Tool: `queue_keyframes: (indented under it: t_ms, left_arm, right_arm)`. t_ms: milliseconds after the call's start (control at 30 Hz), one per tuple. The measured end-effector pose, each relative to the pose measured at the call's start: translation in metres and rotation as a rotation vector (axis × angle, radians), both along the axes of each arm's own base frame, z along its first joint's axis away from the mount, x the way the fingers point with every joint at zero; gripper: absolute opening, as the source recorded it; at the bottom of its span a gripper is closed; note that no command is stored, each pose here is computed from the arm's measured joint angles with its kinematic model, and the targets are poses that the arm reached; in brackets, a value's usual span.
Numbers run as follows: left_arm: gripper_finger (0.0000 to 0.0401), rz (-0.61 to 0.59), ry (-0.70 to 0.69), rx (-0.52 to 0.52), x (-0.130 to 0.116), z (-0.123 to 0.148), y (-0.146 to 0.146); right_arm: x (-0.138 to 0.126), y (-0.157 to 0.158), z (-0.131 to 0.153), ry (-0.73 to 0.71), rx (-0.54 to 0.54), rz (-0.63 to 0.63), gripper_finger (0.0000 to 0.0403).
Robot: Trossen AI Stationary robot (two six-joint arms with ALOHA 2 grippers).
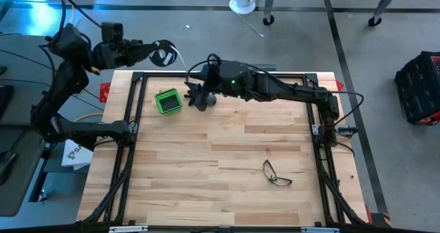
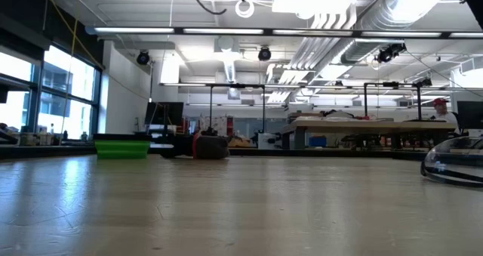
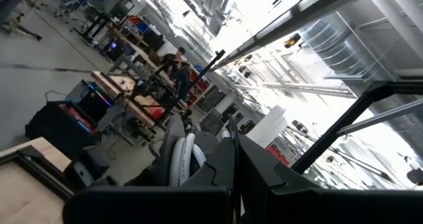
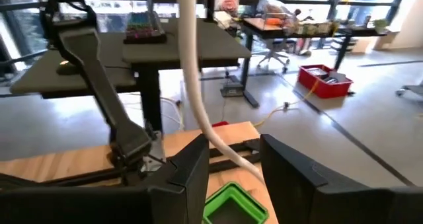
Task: Coil cords
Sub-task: Coil the white wire on the spool
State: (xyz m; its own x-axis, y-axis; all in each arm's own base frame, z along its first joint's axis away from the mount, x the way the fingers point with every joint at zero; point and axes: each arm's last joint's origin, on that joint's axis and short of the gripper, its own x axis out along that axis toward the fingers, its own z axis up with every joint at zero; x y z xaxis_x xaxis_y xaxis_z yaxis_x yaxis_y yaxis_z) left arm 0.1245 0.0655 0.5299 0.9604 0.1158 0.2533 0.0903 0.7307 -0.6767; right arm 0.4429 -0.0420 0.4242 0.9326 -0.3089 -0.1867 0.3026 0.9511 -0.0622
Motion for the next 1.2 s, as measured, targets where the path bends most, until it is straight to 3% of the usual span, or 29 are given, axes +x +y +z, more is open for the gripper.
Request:
queue_keyframes:
  t_ms: [600,1033,1133,1200]
  left_arm:
    - [0.0000,0.001,0.000,0.002,0.000,0.000,0.000]
    - [0.0000,0.006,0.007,0.002,0.003,-0.001,0.002]
    - [0.0000,0.006,0.009,0.003,0.003,-0.001,0.002]
    - [0.0000,0.007,0.010,0.004,0.004,-0.001,0.003]
  right_arm:
    - [0.001,0.006,0.001,0.005,-0.049,0.172,0.0129]
    - [0.001,0.008,0.002,0.003,-0.066,0.187,0.0128]
    - [0.001,0.010,0.002,0.007,-0.082,0.170,0.0105]
    - [0.001,0.012,0.002,0.011,-0.095,0.152,0.0068]
